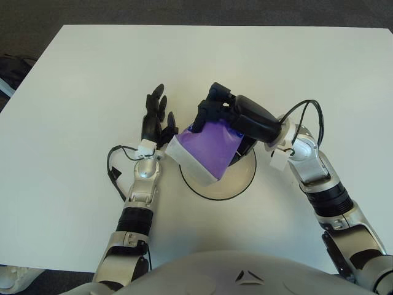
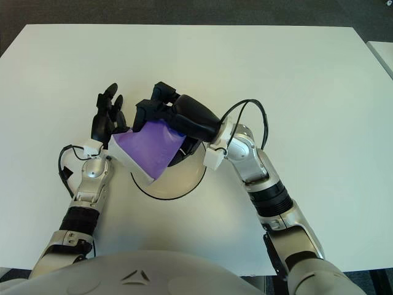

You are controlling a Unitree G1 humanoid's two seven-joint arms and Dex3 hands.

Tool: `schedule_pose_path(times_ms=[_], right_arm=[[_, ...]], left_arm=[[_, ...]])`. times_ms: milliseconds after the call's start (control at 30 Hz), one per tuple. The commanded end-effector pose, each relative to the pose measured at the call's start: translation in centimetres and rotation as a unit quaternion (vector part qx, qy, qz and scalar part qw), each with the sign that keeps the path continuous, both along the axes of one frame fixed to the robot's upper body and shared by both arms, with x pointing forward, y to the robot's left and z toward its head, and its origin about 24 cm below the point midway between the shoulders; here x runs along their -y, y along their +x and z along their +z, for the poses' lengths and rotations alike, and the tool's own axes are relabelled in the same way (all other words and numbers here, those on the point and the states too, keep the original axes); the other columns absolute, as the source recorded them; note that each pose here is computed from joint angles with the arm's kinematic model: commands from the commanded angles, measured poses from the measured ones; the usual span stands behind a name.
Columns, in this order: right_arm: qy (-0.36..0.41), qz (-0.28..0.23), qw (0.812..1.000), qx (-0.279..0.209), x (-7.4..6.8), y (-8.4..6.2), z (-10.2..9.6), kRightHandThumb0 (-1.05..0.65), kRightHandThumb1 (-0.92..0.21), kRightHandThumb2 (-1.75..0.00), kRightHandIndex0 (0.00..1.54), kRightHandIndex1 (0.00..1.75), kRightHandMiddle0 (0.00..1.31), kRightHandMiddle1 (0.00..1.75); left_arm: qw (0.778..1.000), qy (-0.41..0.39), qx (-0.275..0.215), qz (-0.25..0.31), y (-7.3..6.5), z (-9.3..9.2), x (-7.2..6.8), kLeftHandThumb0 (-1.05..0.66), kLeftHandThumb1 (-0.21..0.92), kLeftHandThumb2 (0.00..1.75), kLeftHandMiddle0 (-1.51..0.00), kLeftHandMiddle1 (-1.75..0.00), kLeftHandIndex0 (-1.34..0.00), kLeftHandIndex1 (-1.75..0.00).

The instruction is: Put the tissue paper into the plate.

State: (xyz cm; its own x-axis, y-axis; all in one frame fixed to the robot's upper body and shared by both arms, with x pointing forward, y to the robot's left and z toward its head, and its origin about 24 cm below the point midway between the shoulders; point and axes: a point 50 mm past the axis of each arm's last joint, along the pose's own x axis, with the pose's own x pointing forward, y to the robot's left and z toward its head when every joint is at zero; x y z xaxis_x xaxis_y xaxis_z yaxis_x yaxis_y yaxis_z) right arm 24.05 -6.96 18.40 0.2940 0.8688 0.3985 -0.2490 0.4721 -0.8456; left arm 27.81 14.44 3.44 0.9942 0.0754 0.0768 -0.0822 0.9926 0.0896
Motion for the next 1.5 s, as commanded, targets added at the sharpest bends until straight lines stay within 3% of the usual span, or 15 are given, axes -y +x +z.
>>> schedule_pose_path(times_ms=[0,600,700,733,833,867,900,967,1067,1233,1467], right_arm=[[-0.006,0.008,1.0,0.005,0.1,-0.1,-0.2,-0.04,-0.35,-1.22,1.16,1.75,0.89,1.75],[-0.011,0.008,0.999,0.038,0.2,0.6,0.4,-0.05,-0.35,-1.21,1.16,1.75,0.89,1.75],[-0.02,0.008,0.998,0.051,0.2,1.4,1.1,-0.14,-0.4,-1.16,1.06,1.75,0.75,1.75],[-0.022,0.009,0.998,0.052,0.2,1.5,1.1,-0.24,-0.44,-1.12,0.97,1.75,0.64,1.75],[-0.061,0.013,0.996,0.062,0.7,2.0,1.5,-0.35,-0.54,-1.01,0.76,1.75,0.48,1.75],[-0.081,0.015,0.995,0.064,1.0,2.2,1.6,-0.43,-0.59,-0.93,0.62,1.69,0.38,1.7],[-0.12,0.022,0.99,0.07,1.2,2.2,1.6,-0.56,-0.69,-0.73,0.41,1.6,0.24,1.61],[-0.18,0.036,0.98,0.082,1.5,2.2,1.4,-0.79,-0.83,-0.56,0.17,0.8,0.1,0.8],[-0.204,0.043,0.974,0.084,1.8,2.3,1.6,-0.92,-0.89,-0.51,0.06,0.35,0.03,0.32],[-0.227,0.058,0.968,0.085,2.2,2.6,2.0,-1.02,-0.92,-0.55,0.01,0.08,0.0,0.06],[-0.241,0.065,0.965,0.083,2.4,3.1,2.5,-1.05,-0.92,-0.59,0.0,0.0,0.0,0.0]], left_arm=[[0.995,0.015,-0.094,0.015,-2.3,-4.0,-0.8,-0.84,0.92,0.86,-0.33,-0.01,0.0,-0.58],[0.995,0.012,-0.097,0.016,-2.3,-3.8,-0.7,-0.85,0.92,0.88,-0.32,0.0,0.0,-0.58],[0.995,0.011,-0.1,0.015,-2.4,-3.9,-0.8,-0.85,0.92,0.88,-0.33,-0.01,0.0,-0.58],[0.995,0.011,-0.1,0.014,-2.4,-3.9,-0.8,-0.85,0.92,0.89,-0.33,-0.01,0.0,-0.58],[0.995,0.015,-0.101,0.014,-2.4,-4.1,-0.9,-0.85,0.92,0.89,-0.32,0.0,0.0,-0.58],[0.995,0.016,-0.101,0.015,-2.4,-4.1,-0.9,-0.85,0.92,0.89,-0.32,0.0,0.0,-0.58],[0.995,0.017,-0.099,0.014,-2.4,-4.1,-0.9,-0.85,0.92,0.89,-0.32,0.0,0.0,-0.58],[0.995,0.015,-0.098,0.012,-2.4,-4.5,-1.1,-0.85,0.92,0.89,-0.31,0.0,0.0,-0.58],[0.995,0.014,-0.099,0.011,-2.5,-4.9,-1.2,-0.85,0.92,0.89,-0.31,0.0,0.0,-0.59],[0.996,0.015,-0.091,0.013,-2.5,-5.3,-1.4,-0.85,0.92,0.88,-0.3,0.0,0.0,-0.61],[0.996,0.013,-0.088,0.012,-2.4,-5.7,-1.6,-0.84,0.92,0.87,-0.32,-0.01,0.0,-0.63]])
